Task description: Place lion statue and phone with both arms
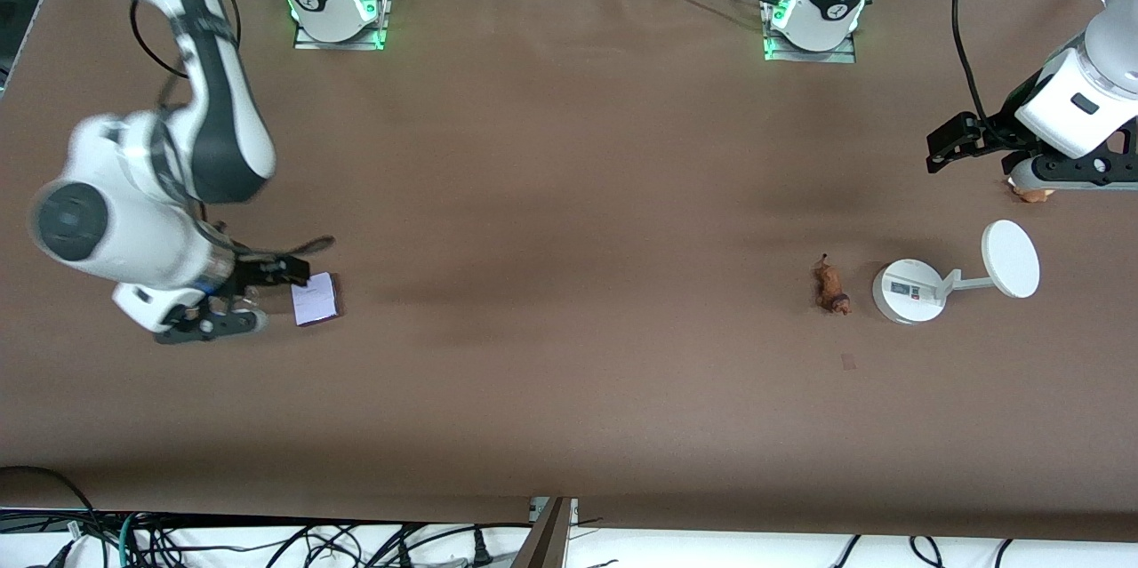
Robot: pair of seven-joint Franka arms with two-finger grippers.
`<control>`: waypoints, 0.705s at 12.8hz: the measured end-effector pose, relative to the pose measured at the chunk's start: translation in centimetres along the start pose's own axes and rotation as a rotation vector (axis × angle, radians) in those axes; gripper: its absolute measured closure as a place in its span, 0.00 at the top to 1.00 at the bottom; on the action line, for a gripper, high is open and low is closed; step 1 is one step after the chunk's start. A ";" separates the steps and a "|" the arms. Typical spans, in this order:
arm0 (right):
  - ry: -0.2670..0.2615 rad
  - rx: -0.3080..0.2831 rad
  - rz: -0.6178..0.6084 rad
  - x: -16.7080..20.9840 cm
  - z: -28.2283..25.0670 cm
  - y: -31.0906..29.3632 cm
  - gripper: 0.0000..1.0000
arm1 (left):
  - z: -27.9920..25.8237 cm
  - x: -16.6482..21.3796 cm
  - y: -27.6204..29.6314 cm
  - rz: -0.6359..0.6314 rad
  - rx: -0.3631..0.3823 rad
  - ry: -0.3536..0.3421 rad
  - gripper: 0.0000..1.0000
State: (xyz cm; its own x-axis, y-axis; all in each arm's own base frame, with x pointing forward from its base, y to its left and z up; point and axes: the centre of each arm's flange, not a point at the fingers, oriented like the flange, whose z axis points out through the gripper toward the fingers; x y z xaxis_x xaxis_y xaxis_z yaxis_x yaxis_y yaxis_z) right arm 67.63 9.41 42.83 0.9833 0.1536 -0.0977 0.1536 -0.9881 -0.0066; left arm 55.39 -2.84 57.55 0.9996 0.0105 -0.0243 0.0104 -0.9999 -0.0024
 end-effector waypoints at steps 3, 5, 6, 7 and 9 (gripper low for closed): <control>-0.036 0.003 -0.007 -1.3 -7.1 -0.6 1.00 | 0.0 0.0 0.0 0.000 0.000 0.000 1.00; -0.027 0.002 -0.008 -2.0 -10.8 -0.8 1.00 | 0.0 0.0 0.0 0.000 0.000 0.000 1.00; -0.019 0.000 -0.005 -2.4 -12.3 -0.6 1.00 | 0.0 0.0 0.0 0.000 0.000 0.000 1.00; -0.011 -0.001 -0.001 -2.9 -13.6 -0.4 1.00 | 0.0 0.0 0.0 0.000 0.000 0.000 1.00; 0.010 0.000 0.003 -4.3 -16.5 -0.1 1.00 | 0.0 0.0 0.0 0.000 0.000 0.000 1.00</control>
State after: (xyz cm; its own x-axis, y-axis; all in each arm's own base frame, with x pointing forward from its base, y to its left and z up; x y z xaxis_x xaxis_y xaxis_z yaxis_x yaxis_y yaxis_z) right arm 64.96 8.97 59.64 0.9846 0.1509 -0.0878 0.1509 -0.9885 -0.0065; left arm 55.40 -2.84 57.53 0.9996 0.0103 -0.0247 0.0103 -0.9999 -0.0024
